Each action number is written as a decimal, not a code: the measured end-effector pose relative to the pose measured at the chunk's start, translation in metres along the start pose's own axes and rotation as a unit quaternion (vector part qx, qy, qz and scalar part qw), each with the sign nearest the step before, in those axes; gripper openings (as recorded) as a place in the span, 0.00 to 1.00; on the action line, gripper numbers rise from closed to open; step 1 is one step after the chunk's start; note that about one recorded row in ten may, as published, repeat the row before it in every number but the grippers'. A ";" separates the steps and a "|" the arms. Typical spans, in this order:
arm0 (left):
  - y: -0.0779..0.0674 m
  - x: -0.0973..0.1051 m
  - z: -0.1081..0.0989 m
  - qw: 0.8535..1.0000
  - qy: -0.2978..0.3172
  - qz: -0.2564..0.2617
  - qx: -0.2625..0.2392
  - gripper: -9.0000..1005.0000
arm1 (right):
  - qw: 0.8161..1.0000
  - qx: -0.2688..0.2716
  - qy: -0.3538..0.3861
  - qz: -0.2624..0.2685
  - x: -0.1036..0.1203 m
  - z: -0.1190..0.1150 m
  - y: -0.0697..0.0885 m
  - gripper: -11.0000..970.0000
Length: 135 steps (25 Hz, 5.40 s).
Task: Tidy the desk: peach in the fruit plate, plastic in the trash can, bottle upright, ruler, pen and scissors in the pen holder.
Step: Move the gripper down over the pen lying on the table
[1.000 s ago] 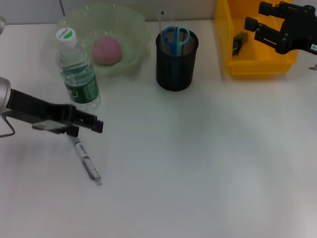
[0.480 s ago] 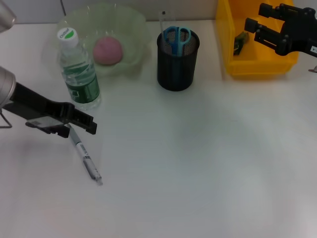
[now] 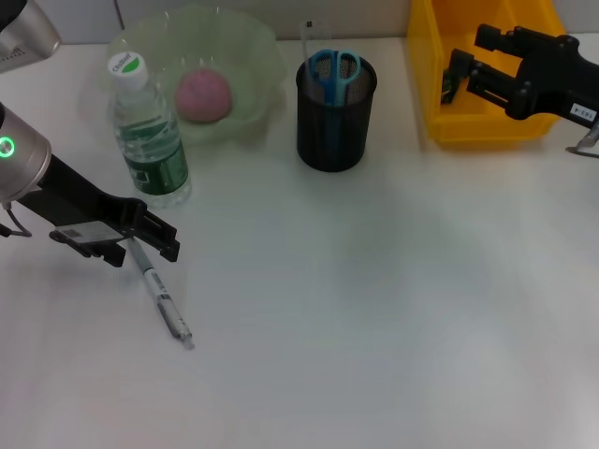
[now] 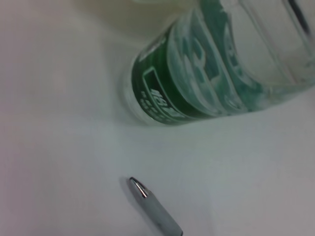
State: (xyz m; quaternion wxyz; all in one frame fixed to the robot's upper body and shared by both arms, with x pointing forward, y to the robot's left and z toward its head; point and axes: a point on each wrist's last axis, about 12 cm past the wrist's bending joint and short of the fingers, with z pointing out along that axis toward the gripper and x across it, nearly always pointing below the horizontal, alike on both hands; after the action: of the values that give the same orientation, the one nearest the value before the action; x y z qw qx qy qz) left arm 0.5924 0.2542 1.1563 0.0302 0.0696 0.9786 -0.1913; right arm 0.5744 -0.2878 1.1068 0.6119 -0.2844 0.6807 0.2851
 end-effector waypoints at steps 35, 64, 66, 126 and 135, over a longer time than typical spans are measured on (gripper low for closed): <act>0.002 0.014 -0.004 0.926 -0.243 0.192 0.217 0.78 | 0.998 0.045 -0.046 0.013 0.017 -0.004 0.001 0.53; 0.000 0.052 0.060 0.714 -0.471 0.439 0.275 0.78 | 0.992 0.090 -0.089 -0.002 0.014 -0.007 -0.007 0.53; -0.001 0.054 0.060 0.714 -0.460 0.449 0.277 0.78 | 0.992 0.091 -0.090 -0.002 0.014 -0.007 -0.008 0.53; -0.068 0.006 -0.022 0.839 -0.274 0.468 -0.057 0.77 | 0.995 0.030 -0.087 -0.023 0.002 0.024 0.004 0.53; -0.060 0.015 -0.038 0.795 -0.175 0.561 -0.152 0.77 | 0.992 0.050 -0.108 0.039 0.009 0.024 0.007 0.53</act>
State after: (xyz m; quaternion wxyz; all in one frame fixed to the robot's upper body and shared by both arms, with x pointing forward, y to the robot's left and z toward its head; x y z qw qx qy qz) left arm 0.5678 0.2155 1.2118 0.3130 0.5666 0.7622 0.0011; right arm 0.5849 -0.2658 1.0957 0.6834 -0.1943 0.6349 0.3035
